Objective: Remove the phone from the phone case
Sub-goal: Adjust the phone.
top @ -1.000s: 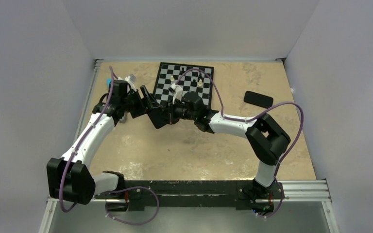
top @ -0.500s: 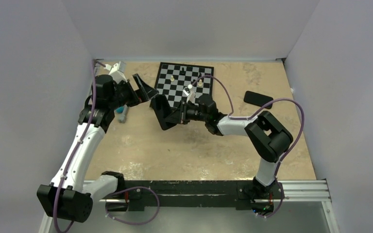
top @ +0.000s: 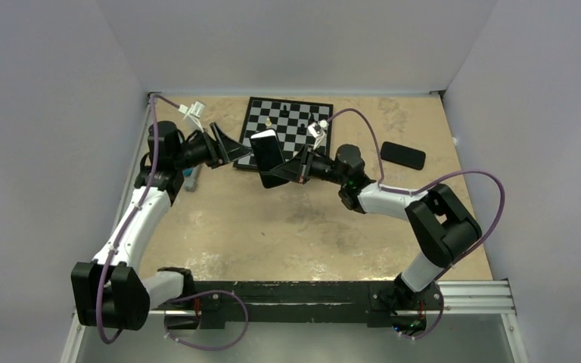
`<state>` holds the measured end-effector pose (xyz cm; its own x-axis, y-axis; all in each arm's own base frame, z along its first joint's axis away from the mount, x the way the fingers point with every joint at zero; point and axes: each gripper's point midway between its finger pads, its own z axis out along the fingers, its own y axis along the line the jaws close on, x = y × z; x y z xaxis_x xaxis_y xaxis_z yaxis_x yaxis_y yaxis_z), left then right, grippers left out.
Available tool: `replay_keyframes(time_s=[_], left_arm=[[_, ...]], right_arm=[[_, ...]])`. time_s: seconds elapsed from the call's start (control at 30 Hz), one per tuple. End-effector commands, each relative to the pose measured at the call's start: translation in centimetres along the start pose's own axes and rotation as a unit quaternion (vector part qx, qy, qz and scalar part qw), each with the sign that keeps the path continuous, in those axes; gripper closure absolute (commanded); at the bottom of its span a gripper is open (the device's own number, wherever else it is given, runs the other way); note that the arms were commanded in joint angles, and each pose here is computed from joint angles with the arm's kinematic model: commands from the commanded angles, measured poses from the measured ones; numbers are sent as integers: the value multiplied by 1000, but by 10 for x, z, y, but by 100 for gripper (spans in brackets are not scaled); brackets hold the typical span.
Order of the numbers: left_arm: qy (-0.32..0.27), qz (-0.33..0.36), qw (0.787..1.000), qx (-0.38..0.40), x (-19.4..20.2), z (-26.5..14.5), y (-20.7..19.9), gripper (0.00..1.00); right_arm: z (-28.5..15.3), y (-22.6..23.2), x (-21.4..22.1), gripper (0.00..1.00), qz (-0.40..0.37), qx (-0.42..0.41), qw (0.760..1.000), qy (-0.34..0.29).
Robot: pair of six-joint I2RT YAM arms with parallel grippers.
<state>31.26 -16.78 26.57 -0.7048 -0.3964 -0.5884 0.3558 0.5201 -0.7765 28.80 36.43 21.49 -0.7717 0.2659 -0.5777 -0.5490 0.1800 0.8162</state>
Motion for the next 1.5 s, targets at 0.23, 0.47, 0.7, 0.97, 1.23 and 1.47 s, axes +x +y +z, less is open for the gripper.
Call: replay_keyframes(time_s=[0.23, 0.47, 0.7, 0.97, 1.23, 1.47], left_arm=[[-2, 11, 988, 157, -10, 4, -40, 29], [-3, -6, 982, 189, -13, 7, -44, 49], [-1, -6, 982, 189, -13, 7, -44, 63], [3, -7, 981, 195, -12, 7, -46, 77], [1, -20, 978, 207, -14, 8, -47, 100], [15, -75, 993, 85, -14, 18, -18, 100]], right_arm=[[-7, 82, -28, 100, -35, -174, 983, -56], [3, 85, -14, 100, -24, -186, 981, -43], [12, 91, -7, 100, -22, -196, 980, -41], [25, 96, -12, 100, -30, -194, 979, -47], [34, 93, -11, 96, -40, -180, 982, -35], [22, 57, 12, 29, -88, -78, 992, 34]])
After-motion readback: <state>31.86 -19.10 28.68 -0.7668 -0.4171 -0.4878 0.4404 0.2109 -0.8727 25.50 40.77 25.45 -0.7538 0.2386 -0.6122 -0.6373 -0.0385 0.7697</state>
